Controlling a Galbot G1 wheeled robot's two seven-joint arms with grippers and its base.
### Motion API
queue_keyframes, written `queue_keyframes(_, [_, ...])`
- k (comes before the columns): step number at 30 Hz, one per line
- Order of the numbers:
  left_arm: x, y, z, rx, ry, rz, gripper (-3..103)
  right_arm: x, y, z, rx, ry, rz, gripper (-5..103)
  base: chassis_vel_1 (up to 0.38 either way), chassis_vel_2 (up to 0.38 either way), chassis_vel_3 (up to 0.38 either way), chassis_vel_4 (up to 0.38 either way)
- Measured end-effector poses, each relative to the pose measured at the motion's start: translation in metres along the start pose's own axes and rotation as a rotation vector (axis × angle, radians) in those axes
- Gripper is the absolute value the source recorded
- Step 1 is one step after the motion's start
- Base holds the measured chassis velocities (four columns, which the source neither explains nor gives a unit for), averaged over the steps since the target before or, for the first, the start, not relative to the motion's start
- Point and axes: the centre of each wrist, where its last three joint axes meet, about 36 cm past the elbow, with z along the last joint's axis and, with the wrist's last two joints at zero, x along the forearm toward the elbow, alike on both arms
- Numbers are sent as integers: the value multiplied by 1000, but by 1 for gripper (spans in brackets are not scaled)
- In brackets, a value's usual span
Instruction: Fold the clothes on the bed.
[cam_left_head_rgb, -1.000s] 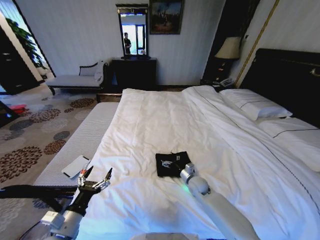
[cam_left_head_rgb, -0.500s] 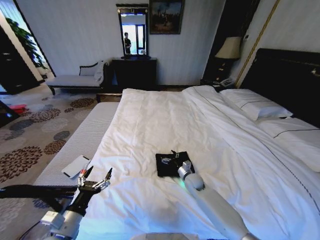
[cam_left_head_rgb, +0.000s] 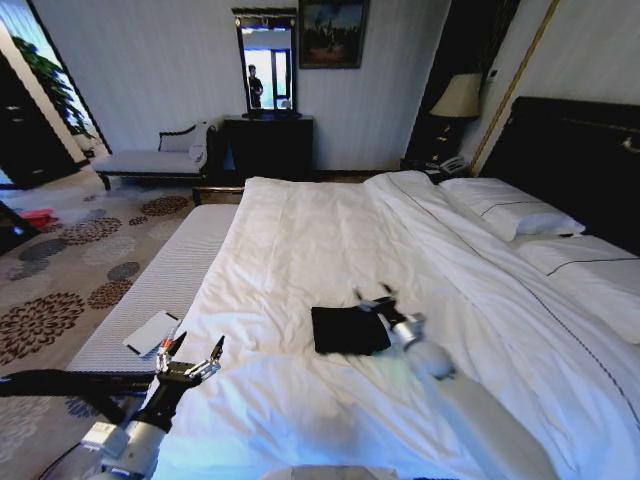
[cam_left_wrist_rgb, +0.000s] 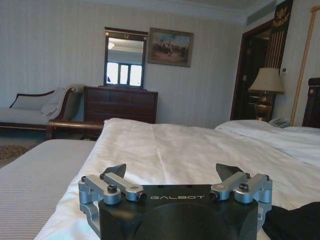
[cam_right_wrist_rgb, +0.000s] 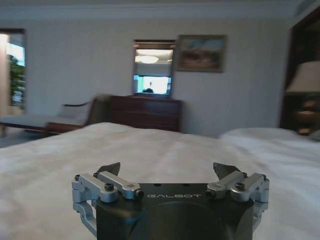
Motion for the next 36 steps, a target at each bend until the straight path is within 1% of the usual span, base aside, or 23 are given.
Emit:
queue_keyframes(1, [0,0,0,0,0,0,100,13,-10,-3,17,-5,25,100,0,0,0,0])
queue_keyframes(2, [0,0,0,0,0,0,100,13,-10,-3,17,-5,25,100,0,0,0,0])
queue_keyframes(3, [0,0,0,0,0,0,100,29,-19,-7,29,-15,49,100,0,0,0,0])
queue_keyframes(6, [0,0,0,0,0,0,100,71,-30,-11,48,-24,85,100,0,0,0,0])
queue_keyframes(7, [0,0,0,0,0,0,100,71,-30,-11,48,-24,85,100,0,0,0,0])
queue_keyframes(8, [0,0,0,0,0,0,100,92,-31,-10,63,-16,92,100,0,0,0,0])
queue_keyframes(11, [0,0,0,0,0,0,100,127,-26,-5,82,4,103,100,0,0,0,0])
queue_keyframes(12, [0,0,0,0,0,0,100,127,-26,-5,82,4,103,100,0,0,0,0])
queue_keyframes(13, [0,0,0,0,0,0,100,137,-20,-4,74,5,110,100,0,0,0,0])
queue_keyframes(16, [0,0,0,0,0,0,100,146,-10,-3,76,-3,108,100,0,0,0,0])
queue_keyframes(21, [0,0,0,0,0,0,100,148,-2,-8,76,-23,104,100,0,0,0,0])
queue_keyframes(36, [0,0,0,0,0,0,100,146,2,-9,68,-29,105,100,0,0,0,0])
